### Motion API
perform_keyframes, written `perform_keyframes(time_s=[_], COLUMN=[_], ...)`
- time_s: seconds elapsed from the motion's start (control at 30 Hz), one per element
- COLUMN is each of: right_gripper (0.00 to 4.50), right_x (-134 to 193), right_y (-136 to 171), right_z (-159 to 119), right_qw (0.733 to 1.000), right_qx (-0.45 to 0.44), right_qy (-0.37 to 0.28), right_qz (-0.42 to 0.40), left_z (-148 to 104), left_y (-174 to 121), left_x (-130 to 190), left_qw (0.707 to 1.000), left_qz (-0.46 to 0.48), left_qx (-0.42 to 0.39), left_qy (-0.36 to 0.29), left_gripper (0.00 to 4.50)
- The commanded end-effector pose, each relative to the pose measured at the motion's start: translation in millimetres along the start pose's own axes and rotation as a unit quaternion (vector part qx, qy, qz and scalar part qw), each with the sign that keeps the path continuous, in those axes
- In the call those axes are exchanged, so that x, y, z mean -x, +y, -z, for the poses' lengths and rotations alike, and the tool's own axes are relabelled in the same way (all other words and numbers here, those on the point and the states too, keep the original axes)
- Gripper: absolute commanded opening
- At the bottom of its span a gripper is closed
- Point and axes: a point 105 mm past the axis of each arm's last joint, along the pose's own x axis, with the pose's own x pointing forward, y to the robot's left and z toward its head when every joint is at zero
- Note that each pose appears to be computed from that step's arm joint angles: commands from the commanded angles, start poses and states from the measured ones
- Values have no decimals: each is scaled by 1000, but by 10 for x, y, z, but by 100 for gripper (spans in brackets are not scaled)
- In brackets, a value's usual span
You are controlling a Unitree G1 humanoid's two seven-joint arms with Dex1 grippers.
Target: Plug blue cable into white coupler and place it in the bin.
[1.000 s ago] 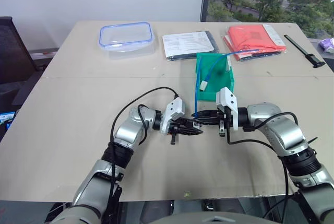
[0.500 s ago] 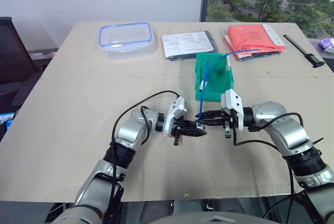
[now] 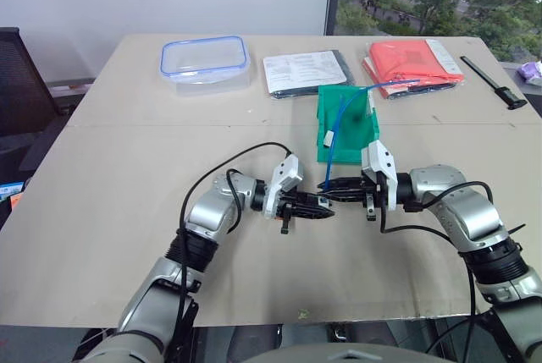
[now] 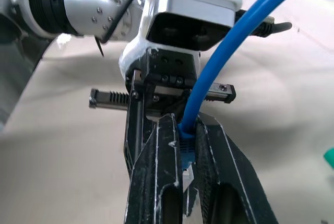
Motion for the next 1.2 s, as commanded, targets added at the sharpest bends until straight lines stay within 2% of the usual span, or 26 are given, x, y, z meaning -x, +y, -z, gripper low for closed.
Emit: perform_keyframes(time_s=[0.03, 0.13, 0.23, 0.37, 0.5, 0.7, 0.9, 1.0, 1.1, 1.2], right_gripper=[0, 0, 0, 0, 0, 0, 0, 0, 0, 96], right_x=[-8, -11, -25, -41, -13, 149, 339, 386, 425, 425], right_y=[28, 5, 15, 33, 8, -206, -775, -1072, -1352, -1504], right_z=[58, -190, -258, -197, -188, -516, -947, -982, -871, -754], right_qw=[999, 1000, 1000, 1000, 1000, 997, 973, 959, 943, 938], right_qx=[-44, -27, -21, -16, -13, 7, 5, -37, -82, -100], right_qy=[20, -7, -11, 2, 4, -57, -134, -146, -138, -112], right_qz=[-11, -13, -17, -19, -9, 52, 188, 241, 291, 311], left_z=[-672, -578, -538, -541, -506, -509, -628, -713, -802, -826], left_y=[-67, -63, -62, -42, 60, 39, 65, 159, 180, 158], left_x=[56, 48, 45, 58, 104, 320, 508, 611, 652, 657], left_qw=[986, 989, 990, 991, 988, 984, 969, 954, 946, 944], left_qz=[11, 9, 8, -1, -54, -120, -218, -280, -307, -314], left_qx=[-152, -143, -133, -128, -144, -128, -116, -109, -104, -106], left_qy=[-61, -48, -44, -43, -24, -16, -11, -7, -11, -6], left_gripper=[57, 57, 57, 255, 445, 445, 445, 445, 445, 450])
